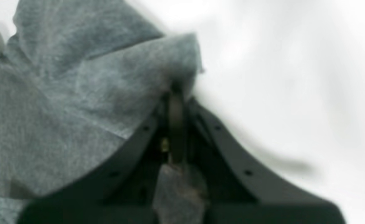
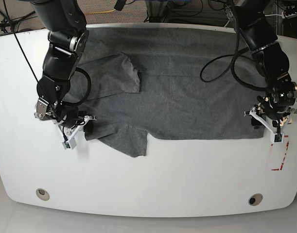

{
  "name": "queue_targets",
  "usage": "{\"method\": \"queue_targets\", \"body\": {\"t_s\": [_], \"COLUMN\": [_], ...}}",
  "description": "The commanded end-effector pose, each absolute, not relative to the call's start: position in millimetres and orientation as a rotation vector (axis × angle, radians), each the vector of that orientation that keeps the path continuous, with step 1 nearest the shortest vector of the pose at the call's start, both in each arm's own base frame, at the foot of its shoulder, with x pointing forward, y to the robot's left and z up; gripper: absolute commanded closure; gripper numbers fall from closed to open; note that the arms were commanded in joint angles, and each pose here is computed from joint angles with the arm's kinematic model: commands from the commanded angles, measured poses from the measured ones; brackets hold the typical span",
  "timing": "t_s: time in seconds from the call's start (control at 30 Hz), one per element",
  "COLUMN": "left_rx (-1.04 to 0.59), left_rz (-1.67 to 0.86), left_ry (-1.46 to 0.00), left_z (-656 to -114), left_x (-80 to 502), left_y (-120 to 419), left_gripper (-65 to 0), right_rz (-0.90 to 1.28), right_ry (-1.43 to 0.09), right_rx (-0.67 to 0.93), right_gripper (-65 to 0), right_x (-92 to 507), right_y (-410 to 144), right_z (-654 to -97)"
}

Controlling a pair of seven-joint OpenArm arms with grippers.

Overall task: Fold the T-shirt properly
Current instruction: 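Grasp the hem edge with both grippers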

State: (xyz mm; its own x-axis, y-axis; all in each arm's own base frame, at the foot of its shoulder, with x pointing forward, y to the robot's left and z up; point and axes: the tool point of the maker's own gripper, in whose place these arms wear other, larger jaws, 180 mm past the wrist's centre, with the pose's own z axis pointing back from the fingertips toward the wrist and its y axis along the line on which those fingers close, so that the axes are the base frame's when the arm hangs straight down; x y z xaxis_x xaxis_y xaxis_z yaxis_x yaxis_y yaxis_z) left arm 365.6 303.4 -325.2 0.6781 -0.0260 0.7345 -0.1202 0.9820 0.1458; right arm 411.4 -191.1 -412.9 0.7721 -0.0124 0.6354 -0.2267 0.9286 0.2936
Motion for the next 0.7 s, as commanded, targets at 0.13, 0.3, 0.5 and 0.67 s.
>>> {"method": "queue_targets", "body": {"t_s": [0.13, 0.3, 0.5, 0.67], "left_rx": [0.174, 0.155, 0.123, 0.098], "left_rz": [0.160, 0.175, 0.218, 0.236], "left_ry": [-0.849, -0.855, -0.826, -0.821], "left_z": [-323.3, -340.6, -361.3, -371.8], "left_x": [392.7, 404.6, 416.2, 425.5], "left_y": [323.4, 335.2, 353.5, 358.3], "left_gripper": [-47.8, -48.2, -47.9, -47.9], "right_rz": [0.121, 0.121, 0.120, 0.120], "right_ry": [-0.756, -0.754, -0.751, -0.751], "right_rx": [0.363, 0.363, 0.363, 0.365], "right_gripper": [0.0, 0.0, 0.0, 0.0], "right_x": [429.3, 428.7, 427.5, 427.6], "right_y": [-196.7, -196.7, -196.7, -195.9], "right_z": [-390.1, -390.7, -392.0, -392.1]}}
